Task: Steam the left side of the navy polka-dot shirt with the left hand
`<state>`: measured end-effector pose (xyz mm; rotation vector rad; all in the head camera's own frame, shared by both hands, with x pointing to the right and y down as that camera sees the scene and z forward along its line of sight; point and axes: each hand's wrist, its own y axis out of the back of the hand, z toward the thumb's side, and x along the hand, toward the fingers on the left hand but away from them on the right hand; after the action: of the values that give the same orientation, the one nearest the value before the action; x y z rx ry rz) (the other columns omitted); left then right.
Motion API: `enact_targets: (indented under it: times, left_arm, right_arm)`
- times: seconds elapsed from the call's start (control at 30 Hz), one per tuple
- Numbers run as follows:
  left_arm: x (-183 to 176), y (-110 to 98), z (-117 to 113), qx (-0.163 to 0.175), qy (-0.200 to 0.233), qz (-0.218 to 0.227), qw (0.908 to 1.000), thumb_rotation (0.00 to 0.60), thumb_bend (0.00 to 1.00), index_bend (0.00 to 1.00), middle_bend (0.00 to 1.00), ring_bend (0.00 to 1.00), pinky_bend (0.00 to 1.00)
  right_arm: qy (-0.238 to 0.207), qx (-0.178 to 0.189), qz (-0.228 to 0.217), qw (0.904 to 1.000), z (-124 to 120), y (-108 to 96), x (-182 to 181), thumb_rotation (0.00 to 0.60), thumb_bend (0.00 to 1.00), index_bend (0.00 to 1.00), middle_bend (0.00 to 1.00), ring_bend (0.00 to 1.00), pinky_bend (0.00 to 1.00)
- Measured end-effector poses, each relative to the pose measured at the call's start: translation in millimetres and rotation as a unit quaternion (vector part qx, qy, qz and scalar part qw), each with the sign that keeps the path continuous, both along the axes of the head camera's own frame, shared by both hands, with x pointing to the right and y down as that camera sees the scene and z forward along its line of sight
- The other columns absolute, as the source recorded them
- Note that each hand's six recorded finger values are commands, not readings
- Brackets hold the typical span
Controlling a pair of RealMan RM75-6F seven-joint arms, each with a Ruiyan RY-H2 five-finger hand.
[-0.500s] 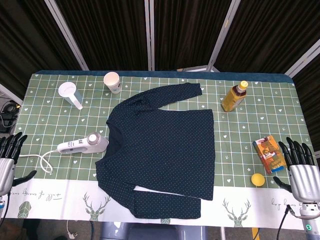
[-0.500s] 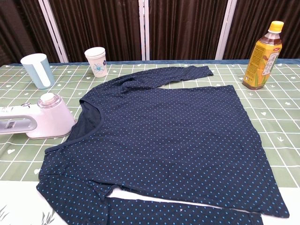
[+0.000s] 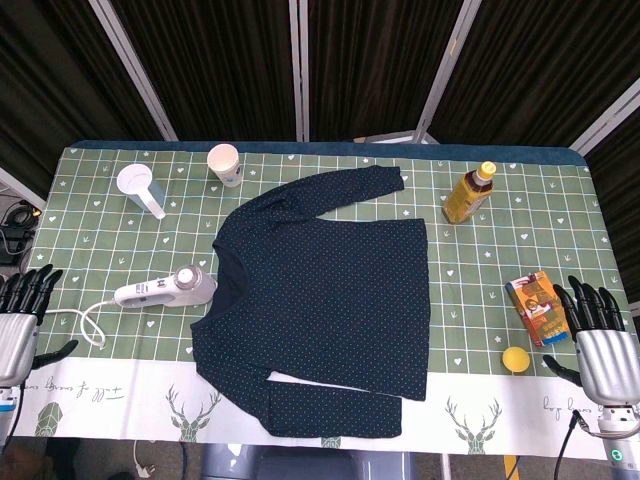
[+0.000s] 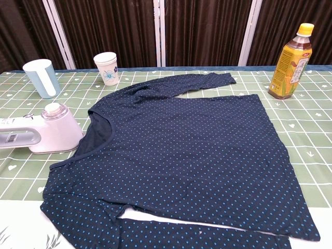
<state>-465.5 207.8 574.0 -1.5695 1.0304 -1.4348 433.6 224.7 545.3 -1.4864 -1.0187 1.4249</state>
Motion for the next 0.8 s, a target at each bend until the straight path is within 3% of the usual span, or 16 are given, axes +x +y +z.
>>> enact_targets:
  times: [0.33, 0.6, 0.8]
  left_arm:
    - [32, -41, 61, -0.052, 0.026, 0.014, 0.9982, 0.6, 0.03, 0.0, 0.0, 0.0, 0.0]
    - [61, -61, 107, -0.087, 0.032, 0.014, 0.9956, 0.6, 0.27, 0.0, 0.0, 0.0, 0.0]
    - [70, -67, 124, -0.101, 0.026, 0.01, 0.9945, 0.6, 0.27, 0.0, 0.0, 0.0, 0.0]
  right_arm:
    - [0.0, -0.024, -0.002, 0.9997, 11, -1, -1, 0.6, 0.0, 0.0, 0.0, 0.0, 0.0]
    - [-0.001, -0.032, 0.003, 0.9995, 15, -2, 2, 0.6, 0.0, 0.0, 0.0, 0.0, 0.0]
    - [-0.006, -0.033, 0.0, 0.9994, 14, -1, 1, 0.6, 0.0, 0.0, 0.0, 0.0, 0.0]
